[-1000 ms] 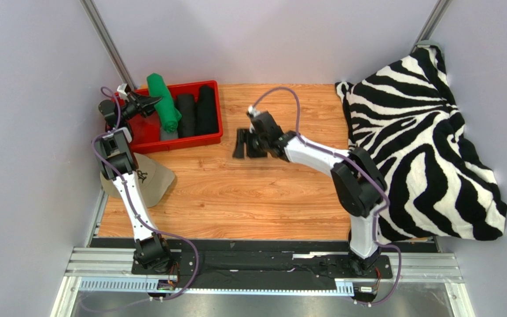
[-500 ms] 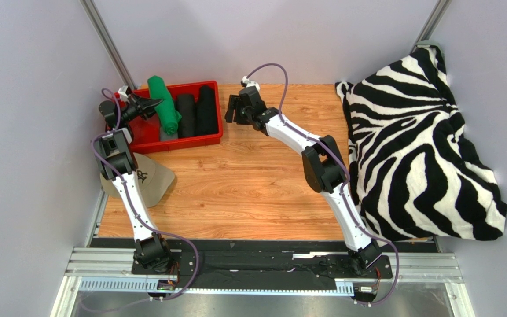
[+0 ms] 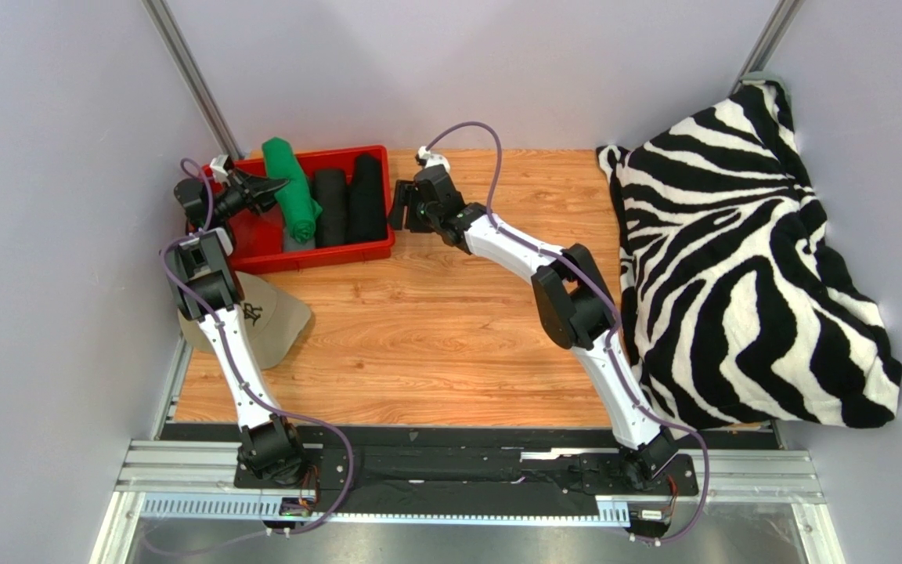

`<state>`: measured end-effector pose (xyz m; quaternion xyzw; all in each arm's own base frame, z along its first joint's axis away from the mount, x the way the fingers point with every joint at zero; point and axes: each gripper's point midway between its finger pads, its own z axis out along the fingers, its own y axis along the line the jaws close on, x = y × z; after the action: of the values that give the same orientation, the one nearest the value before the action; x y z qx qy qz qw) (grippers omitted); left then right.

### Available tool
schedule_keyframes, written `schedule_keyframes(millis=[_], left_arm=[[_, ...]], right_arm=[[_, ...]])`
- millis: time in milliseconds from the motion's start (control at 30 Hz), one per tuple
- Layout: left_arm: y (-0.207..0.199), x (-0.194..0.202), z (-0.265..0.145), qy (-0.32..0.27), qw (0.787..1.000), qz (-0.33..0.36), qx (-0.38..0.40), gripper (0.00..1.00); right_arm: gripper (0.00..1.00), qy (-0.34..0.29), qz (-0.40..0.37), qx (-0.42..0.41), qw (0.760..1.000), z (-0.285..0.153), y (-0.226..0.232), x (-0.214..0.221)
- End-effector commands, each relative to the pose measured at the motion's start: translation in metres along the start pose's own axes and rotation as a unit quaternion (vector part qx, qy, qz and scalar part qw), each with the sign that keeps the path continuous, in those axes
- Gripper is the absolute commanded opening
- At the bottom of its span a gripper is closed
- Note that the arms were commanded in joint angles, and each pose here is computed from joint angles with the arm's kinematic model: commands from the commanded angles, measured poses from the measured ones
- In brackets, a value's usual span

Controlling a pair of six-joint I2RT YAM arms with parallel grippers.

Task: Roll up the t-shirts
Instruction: Place the T-shirt in the bin.

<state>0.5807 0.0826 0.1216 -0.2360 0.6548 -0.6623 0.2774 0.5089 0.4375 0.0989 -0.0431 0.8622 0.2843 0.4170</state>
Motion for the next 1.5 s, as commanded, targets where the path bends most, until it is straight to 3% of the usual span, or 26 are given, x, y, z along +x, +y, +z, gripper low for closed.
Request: schedule_keyframes(millis=[0,233,400,767,1467], left_arm=[[-0.048,-0.009,-0.017,-0.012,0.998,0.063,0.011,0.00],[-0.045,-0.009,-0.016,-0.012,0.998,0.061,0.010,0.00],[-0.047,-0.008,-0.014,-0.009,0.998,0.061,0.010,0.00],[-0.045,0.001,-0.010,-0.003,0.998,0.057,0.006,0.00],[-0.089,0.019,-0.007,0.009,0.996,0.077,0.034,0.00]], right_arm=[[0.64,0.009,0.003,-0.014,1.000,-0.001,0.015,0.005],[0.64,0.031,-0.016,-0.029,0.999,-0.002,0.026,0.022],[0.61,0.032,-0.015,0.010,0.999,-0.003,0.006,0.030],[0.06,0.015,-0.014,0.065,0.998,-0.012,-0.039,0.010],[0.02,0.001,-0.046,0.121,0.992,-0.022,-0.093,-0.013]])
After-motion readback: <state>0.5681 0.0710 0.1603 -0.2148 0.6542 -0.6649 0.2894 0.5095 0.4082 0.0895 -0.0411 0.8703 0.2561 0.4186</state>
